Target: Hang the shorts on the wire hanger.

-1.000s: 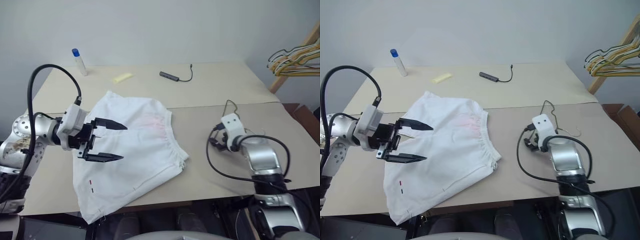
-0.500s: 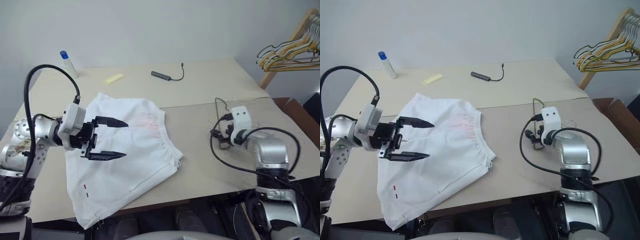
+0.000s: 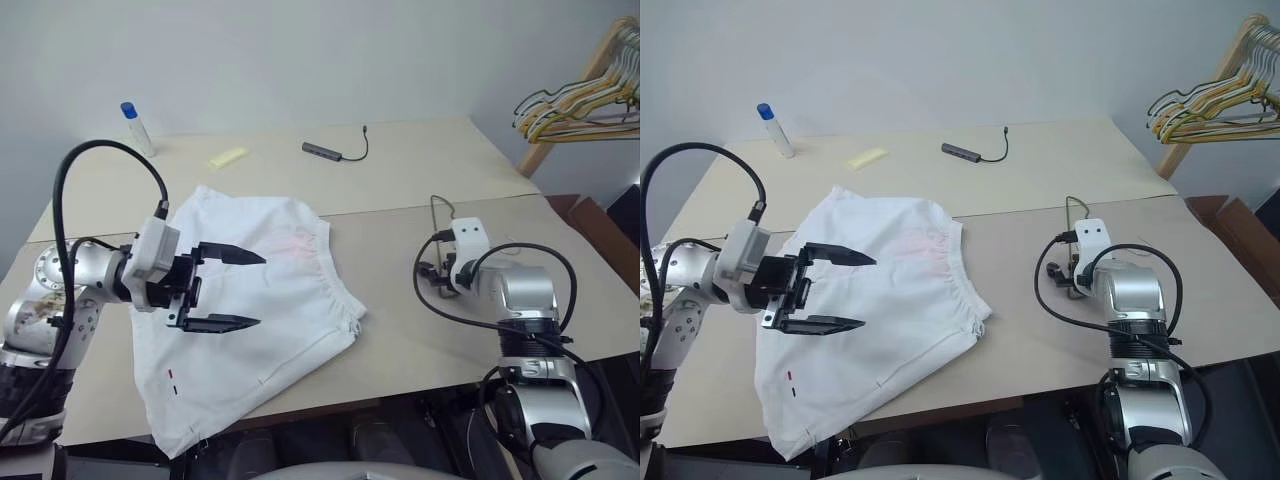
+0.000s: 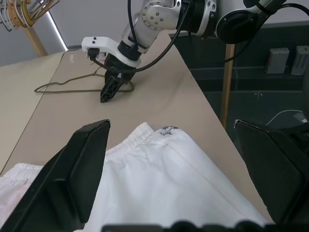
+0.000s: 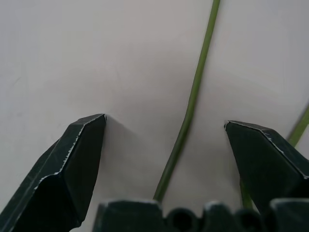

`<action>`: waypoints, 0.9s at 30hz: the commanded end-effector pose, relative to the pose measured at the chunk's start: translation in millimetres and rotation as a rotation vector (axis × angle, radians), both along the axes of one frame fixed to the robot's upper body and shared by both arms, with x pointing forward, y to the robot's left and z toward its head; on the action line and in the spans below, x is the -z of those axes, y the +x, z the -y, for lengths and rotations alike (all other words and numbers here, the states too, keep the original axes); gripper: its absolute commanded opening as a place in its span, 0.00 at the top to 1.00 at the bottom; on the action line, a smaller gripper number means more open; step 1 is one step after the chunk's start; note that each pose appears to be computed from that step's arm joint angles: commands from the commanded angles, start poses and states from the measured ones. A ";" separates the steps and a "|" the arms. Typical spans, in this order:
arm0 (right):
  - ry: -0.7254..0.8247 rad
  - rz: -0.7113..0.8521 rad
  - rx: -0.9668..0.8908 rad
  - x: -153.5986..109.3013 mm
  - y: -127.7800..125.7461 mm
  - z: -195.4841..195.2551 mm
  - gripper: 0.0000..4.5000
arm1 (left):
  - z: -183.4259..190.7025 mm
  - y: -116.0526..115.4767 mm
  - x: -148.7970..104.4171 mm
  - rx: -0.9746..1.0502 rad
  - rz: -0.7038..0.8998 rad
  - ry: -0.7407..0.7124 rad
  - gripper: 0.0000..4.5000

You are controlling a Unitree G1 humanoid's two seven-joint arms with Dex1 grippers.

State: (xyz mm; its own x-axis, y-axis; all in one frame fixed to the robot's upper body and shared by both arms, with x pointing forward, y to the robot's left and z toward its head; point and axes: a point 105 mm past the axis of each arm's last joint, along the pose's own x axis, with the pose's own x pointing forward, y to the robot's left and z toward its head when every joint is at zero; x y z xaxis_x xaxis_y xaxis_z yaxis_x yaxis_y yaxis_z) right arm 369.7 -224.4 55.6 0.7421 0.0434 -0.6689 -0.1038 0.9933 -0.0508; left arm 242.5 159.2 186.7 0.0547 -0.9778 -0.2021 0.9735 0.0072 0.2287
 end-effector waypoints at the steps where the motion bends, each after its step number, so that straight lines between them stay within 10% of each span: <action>1: -0.019 -0.071 0.033 15.1 -7.7 4.8 0.27 | 2.3 0.2 -9.7 0.010 0.054 0.001 0.00; 11: 0.007 -0.092 0.011 21.2 -12.7 0.2 0.99 | 19.1 5.8 -9.6 0.030 0.060 -0.052 0.00; 19: -0.049 -0.016 -0.003 11.0 -10.5 1.6 0.99 | 30.7 39.1 -1.3 -0.188 0.030 -0.136 0.00; 27: -0.066 0.345 -0.144 -61.0 -10.3 -25.0 0.99 | 50.7 88.1 17.0 -0.550 -0.523 -0.470 0.00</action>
